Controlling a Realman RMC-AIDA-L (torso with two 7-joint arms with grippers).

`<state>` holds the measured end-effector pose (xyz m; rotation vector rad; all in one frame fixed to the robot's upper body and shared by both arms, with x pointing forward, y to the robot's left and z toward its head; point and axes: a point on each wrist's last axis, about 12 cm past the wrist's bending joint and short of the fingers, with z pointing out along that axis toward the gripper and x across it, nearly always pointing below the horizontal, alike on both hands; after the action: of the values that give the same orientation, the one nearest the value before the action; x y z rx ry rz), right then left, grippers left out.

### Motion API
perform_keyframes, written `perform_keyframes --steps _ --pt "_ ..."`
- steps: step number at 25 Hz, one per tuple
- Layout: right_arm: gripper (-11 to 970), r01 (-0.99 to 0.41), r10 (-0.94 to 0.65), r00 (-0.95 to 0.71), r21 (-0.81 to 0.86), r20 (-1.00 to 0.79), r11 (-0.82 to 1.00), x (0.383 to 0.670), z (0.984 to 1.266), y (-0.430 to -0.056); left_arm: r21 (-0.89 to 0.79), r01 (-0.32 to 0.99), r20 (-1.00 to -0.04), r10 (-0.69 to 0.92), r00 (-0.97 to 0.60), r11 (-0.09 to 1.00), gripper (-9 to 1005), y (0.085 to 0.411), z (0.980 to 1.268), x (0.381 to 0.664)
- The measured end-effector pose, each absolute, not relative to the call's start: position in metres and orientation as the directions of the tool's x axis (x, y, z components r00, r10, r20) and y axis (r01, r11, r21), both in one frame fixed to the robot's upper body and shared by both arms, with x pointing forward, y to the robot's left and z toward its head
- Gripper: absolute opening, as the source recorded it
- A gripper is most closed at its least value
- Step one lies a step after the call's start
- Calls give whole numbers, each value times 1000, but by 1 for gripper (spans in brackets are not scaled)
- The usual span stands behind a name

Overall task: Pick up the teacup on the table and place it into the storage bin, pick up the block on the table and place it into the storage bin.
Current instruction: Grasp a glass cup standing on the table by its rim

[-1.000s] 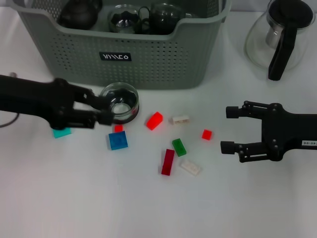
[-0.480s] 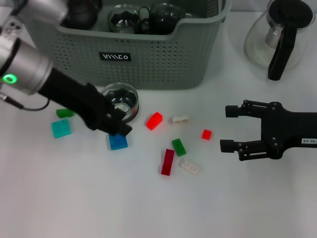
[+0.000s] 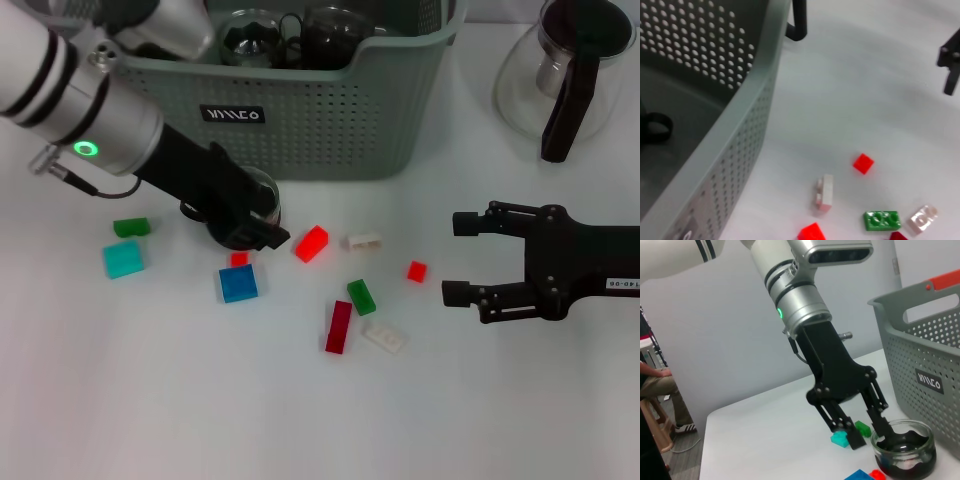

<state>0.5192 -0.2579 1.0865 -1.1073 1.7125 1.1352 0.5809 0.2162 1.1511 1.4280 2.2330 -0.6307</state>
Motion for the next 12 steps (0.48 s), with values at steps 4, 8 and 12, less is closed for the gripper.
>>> perform_keyframes --steps 4,8,12 --pt "956 -940 -236 -311 262 -921 218 519 1086 -257 -113 910 -545 741 -392 398 448 214 1143 582" --pt "956 -940 -236 -311 262 -920 218 519 1087 -257 -104 907 -524 753 -399 408 448 214 1138 582" --pt "956 -941 -237 -310 261 -921 218 520 1087 -257 -103 905 -509 760 -404 413 449 213 1135 581"
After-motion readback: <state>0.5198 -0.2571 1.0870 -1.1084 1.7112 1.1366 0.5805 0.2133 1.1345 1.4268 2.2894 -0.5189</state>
